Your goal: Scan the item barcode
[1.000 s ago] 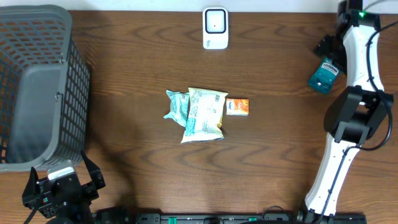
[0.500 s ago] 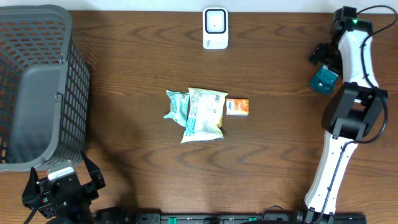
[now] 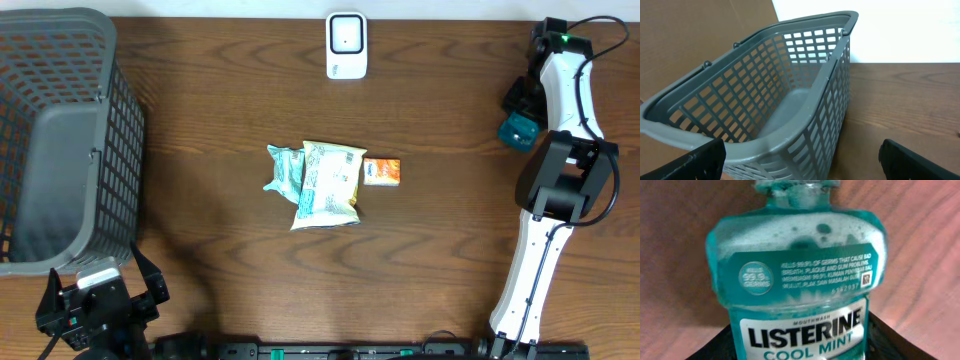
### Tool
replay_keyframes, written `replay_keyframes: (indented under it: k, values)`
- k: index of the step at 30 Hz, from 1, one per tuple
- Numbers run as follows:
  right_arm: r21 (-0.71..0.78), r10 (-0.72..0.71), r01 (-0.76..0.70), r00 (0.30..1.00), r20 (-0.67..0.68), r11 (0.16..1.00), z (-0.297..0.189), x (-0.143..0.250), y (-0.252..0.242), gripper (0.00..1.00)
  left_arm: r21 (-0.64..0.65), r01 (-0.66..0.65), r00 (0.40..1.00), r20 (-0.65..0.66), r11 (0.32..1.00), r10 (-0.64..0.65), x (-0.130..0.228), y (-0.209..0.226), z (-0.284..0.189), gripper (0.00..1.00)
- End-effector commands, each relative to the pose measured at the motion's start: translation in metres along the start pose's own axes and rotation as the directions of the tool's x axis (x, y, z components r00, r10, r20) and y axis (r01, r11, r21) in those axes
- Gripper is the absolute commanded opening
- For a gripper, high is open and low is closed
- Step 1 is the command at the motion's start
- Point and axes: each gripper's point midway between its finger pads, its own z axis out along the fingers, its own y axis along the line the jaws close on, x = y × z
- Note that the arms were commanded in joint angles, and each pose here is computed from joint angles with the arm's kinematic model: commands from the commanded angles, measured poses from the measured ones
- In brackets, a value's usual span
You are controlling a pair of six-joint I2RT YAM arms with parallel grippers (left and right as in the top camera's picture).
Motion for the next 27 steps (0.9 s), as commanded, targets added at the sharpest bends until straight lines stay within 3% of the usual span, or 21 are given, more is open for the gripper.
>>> replay_keyframes:
  k: [1, 8, 10, 12, 15, 18, 20, 23, 25, 27]
  values:
    - [0.003, -0.068, 0.069, 0.989, -0.134, 0.998, 0.042, 0.030, 0.005, 0.41, 0.014, 0.007, 1.000, -0.004, 1.000, -0.007, 0.001, -0.003, 0.001, 0.98]
    - [-0.391, -0.254, 0.152, 0.941, -0.222, 0.908, 0.016, 0.058, 0.058, 0.34, 0.015, 0.006, 1.000, -0.007, 1.000, -0.006, 0.002, -0.003, 0.001, 0.98]
    - [-0.347, -0.248, 0.160, 0.942, -0.226, 0.924, 0.021, 0.057, 0.048, 0.53, 0.016, 0.003, 1.000, -0.015, 1.000, -0.003, 0.004, -0.003, 0.001, 0.98]
    - [-0.192, -0.216, 0.178, 0.956, -0.201, 0.965, 0.033, 0.048, 0.024, 0.68, 0.016, 0.004, 1.000, -0.015, 1.000, -0.004, 0.004, -0.003, 0.001, 0.98]
    - [-0.080, -0.215, 0.204, 0.962, -0.169, 0.976, 0.042, 0.041, 0.009, 0.74, 0.017, 0.004, 1.000, -0.015, 1.000, -0.004, 0.004, -0.003, 0.001, 0.98]
    - [-0.087, -0.223, 0.211, 0.961, -0.165, 0.974, 0.058, 0.045, 0.013, 0.75, 0.016, 0.004, 1.000, -0.015, 1.000, -0.003, 0.004, -0.003, 0.001, 0.98]
    - [-0.083, -0.225, 0.214, 0.958, -0.177, 0.973, 0.070, 0.053, 0.013, 0.63, 0.016, 0.004, 1.000, -0.015, 1.000, -0.003, 0.004, -0.003, 0.001, 0.98]
    - [-0.080, -0.232, 0.220, 0.948, -0.217, 0.972, 0.088, 0.071, 0.011, 0.36, 0.016, 0.003, 1.000, -0.015, 1.000, -0.003, 0.004, -0.003, 0.001, 0.98]
    - [-0.093, -0.236, 0.220, 0.941, -0.241, 0.971, 0.093, 0.081, 0.012, 0.25, 0.016, 0.004, 1.000, -0.015, 1.000, -0.004, 0.004, -0.003, 0.001, 0.98]
    - [-0.126, -0.238, 0.212, 0.938, -0.254, 0.969, 0.092, 0.085, 0.017, 0.22, 0.016, 0.003, 1.000, -0.015, 1.000, -0.003, 0.004, -0.003, 0.001, 0.98]
